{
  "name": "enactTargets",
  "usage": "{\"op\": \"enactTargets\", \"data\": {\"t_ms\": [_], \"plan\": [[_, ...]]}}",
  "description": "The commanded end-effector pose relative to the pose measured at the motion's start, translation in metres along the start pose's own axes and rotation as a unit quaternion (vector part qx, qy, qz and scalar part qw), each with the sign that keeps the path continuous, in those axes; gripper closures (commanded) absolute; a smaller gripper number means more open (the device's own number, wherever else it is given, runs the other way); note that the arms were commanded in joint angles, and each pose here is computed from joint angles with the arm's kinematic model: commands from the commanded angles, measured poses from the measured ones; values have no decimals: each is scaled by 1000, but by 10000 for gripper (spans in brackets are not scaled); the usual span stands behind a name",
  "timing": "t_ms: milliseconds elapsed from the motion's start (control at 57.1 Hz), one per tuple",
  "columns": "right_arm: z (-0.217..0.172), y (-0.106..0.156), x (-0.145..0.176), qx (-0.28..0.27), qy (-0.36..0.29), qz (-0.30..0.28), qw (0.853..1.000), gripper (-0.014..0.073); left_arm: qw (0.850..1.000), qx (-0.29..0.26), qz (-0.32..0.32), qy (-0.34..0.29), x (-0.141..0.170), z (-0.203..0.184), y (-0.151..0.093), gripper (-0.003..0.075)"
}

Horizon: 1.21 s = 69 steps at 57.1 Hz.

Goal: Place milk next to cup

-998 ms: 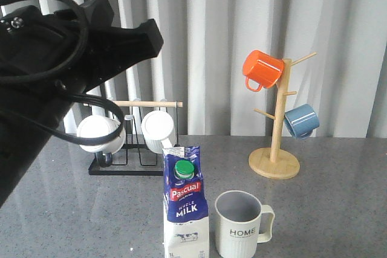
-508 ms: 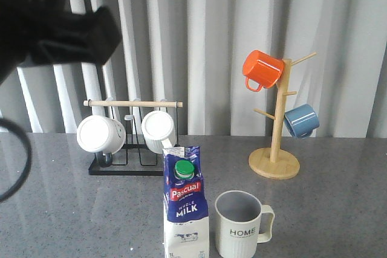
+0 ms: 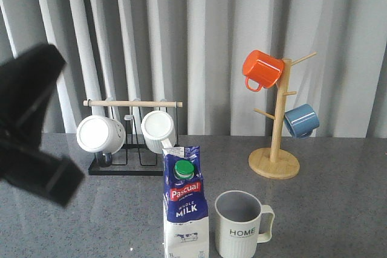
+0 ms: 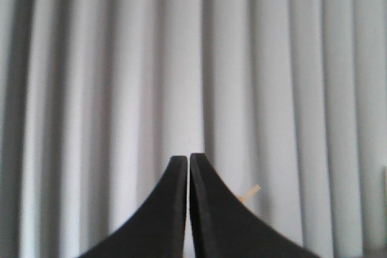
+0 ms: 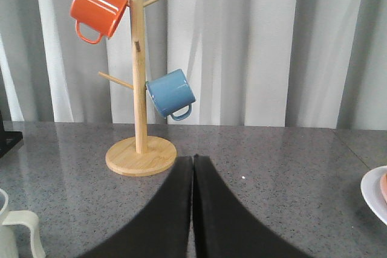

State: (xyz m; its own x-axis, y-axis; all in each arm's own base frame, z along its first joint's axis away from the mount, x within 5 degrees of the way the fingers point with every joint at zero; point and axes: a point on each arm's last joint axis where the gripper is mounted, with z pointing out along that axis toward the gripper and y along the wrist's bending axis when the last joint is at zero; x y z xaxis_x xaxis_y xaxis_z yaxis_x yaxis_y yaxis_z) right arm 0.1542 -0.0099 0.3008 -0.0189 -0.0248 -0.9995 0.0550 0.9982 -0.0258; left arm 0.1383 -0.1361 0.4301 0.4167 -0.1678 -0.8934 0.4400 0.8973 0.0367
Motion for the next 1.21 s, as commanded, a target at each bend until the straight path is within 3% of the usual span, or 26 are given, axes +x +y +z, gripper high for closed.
{"op": "enactTargets", "data": {"t_ms": [0, 315, 613, 823, 945, 1138, 1190], "plan": [[-1, -1, -16, 0, -52, -8, 999, 605, 999, 12, 24, -28, -5, -11, 6, 727], [-1, -1, -16, 0, -52, -8, 999, 605, 995, -59, -71, 23, 59, -70, 55, 727], [-1, -1, -16, 0, -52, -8, 999, 605, 989, -64, -85, 106, 98, -124, 64, 724], [-1, -1, -16, 0, -52, -8, 999, 605, 981, -89, -68, 157, 101, -157, 69, 723], [-1, -1, -16, 0, -52, -8, 999, 605, 978, -128, -82, 144, 108, -175, 72, 723], [-1, -1, -16, 0, -52, -8, 999, 605, 984, -141, -57, 94, 128, -203, 68, 723], [-1, -1, -16, 0, -52, -8, 999, 605, 980, -157, -57, 107, 129, -207, 70, 723]]}}
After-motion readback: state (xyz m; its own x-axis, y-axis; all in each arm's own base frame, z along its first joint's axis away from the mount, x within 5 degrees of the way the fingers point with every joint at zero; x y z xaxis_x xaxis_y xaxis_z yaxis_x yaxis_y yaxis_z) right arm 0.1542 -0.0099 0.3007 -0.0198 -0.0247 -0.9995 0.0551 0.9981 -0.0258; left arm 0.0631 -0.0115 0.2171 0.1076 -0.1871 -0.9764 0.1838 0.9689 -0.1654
